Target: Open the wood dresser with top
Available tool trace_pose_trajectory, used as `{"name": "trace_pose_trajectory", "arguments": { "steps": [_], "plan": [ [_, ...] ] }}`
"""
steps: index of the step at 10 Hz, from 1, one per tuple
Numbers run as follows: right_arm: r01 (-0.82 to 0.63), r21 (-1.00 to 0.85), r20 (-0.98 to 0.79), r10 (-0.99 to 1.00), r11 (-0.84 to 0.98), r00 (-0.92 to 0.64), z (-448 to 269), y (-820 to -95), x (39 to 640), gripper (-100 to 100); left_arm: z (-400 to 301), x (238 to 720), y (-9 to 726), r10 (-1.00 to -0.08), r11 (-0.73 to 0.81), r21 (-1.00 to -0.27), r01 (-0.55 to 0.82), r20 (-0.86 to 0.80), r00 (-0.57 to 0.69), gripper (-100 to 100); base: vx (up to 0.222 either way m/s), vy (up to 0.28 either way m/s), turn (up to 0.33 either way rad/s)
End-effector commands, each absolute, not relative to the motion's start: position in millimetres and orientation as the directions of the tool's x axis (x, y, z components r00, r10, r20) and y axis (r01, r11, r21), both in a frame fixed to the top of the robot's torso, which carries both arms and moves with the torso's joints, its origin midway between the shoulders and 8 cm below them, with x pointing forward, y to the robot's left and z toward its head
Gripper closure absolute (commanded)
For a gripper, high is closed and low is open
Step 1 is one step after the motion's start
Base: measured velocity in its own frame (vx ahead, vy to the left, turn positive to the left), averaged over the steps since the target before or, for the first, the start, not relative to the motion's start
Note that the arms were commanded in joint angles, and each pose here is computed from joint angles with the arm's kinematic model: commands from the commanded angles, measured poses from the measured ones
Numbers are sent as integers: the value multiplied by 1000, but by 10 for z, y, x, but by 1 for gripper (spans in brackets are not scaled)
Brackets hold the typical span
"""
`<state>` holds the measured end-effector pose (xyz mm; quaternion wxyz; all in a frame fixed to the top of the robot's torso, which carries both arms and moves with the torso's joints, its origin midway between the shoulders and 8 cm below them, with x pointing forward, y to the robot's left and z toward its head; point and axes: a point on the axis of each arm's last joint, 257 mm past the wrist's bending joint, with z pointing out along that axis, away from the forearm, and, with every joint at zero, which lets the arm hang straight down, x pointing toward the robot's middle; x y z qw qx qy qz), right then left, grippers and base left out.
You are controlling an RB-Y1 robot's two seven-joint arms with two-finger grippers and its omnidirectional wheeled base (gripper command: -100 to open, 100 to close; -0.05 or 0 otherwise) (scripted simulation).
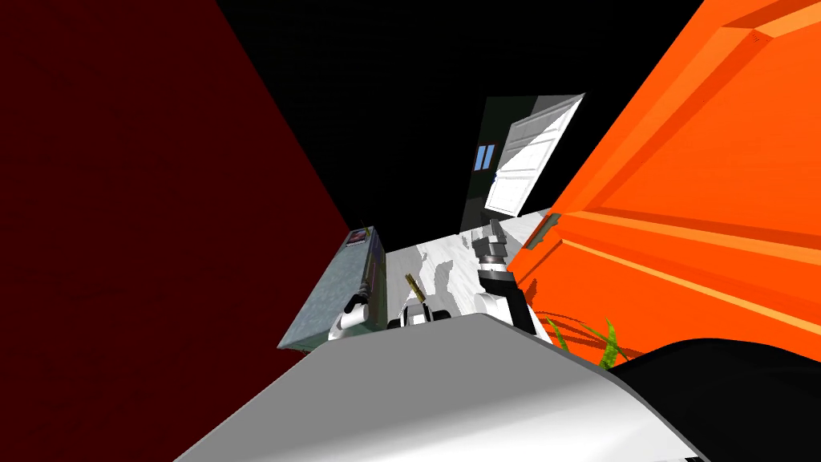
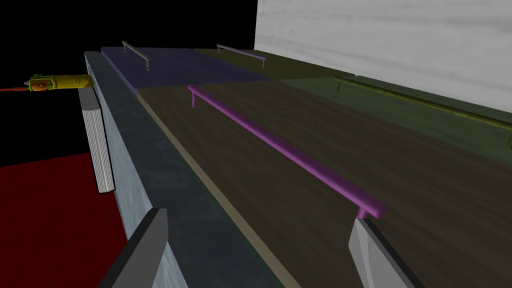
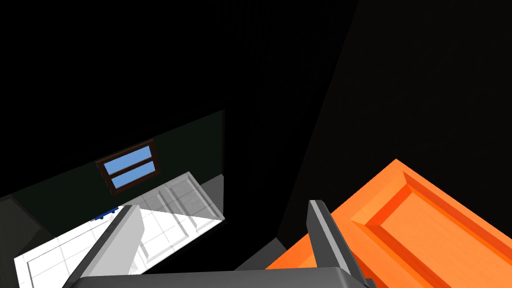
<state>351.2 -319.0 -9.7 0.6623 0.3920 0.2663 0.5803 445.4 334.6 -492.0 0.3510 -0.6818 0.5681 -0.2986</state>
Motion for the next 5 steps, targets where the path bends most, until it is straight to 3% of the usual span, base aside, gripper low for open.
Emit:
{"name": "trace_pose_trajectory", "arguments": {
  "steps": [1, 5],
  "plan": [
    [-560, 828, 102, 977, 19, 185, -97, -3190, 3512, 0, -5173, 4254, 3327, -982, -128, -774, -620, 12, 188, -100, -16, 0, -57],
    [-560, 828, 102, 977, 19, 185, -97, -3190, 3512, 0, -5265, 4232, 3281, -982, -137, -753, -644, 20, 186, -100, -4, 17, -51]
  ]
}}
